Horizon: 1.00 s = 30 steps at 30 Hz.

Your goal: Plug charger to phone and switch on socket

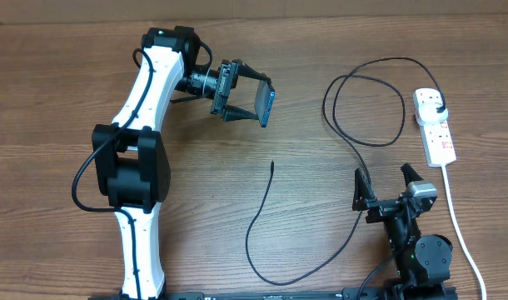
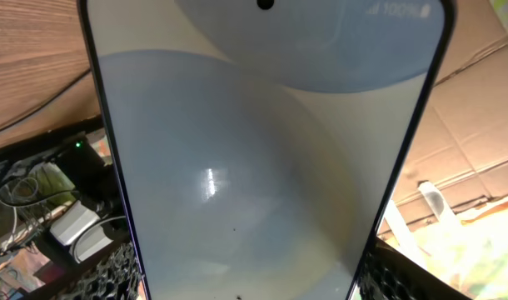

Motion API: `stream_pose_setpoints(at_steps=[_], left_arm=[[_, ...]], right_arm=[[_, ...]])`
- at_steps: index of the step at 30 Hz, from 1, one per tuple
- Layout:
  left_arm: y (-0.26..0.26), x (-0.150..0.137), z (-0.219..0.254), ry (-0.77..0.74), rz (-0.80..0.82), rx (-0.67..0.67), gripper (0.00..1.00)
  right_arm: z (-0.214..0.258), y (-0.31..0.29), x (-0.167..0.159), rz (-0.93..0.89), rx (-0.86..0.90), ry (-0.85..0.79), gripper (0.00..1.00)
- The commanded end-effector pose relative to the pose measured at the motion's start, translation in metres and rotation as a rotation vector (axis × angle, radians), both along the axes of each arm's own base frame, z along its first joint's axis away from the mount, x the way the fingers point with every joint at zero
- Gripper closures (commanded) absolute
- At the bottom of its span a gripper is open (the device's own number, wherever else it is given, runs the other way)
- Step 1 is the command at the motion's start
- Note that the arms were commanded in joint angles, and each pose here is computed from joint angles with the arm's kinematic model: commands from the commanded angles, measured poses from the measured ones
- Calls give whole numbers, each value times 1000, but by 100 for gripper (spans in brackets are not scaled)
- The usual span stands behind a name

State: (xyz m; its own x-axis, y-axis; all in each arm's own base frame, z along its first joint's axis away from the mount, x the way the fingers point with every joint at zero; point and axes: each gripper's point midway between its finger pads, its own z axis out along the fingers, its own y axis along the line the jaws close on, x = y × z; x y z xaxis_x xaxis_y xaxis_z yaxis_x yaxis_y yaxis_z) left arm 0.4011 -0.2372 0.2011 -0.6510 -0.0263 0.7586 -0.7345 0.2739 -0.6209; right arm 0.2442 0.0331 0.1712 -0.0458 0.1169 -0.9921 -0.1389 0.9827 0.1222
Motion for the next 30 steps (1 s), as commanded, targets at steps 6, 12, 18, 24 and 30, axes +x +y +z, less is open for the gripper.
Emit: stream_pose_setpoints(at_steps=[6, 12, 18, 24, 30], left_arm=[[-5, 3, 18, -43, 0, -80, 96], [-5, 3, 18, -50, -1, -82, 96], [-3, 4, 18, -50, 5, -82, 96], [4, 8, 18, -60, 18, -83, 96], [8, 8, 18, -58, 26, -83, 96]], right_arm=[[-2, -1, 0, -5, -4, -4, 0], [-2, -1, 0, -5, -4, -4, 0], [-2, -1, 0, -6, -4, -4, 0], [-2, -1, 0, -5, -4, -4, 0], [-2, -1, 0, -5, -4, -4, 0]])
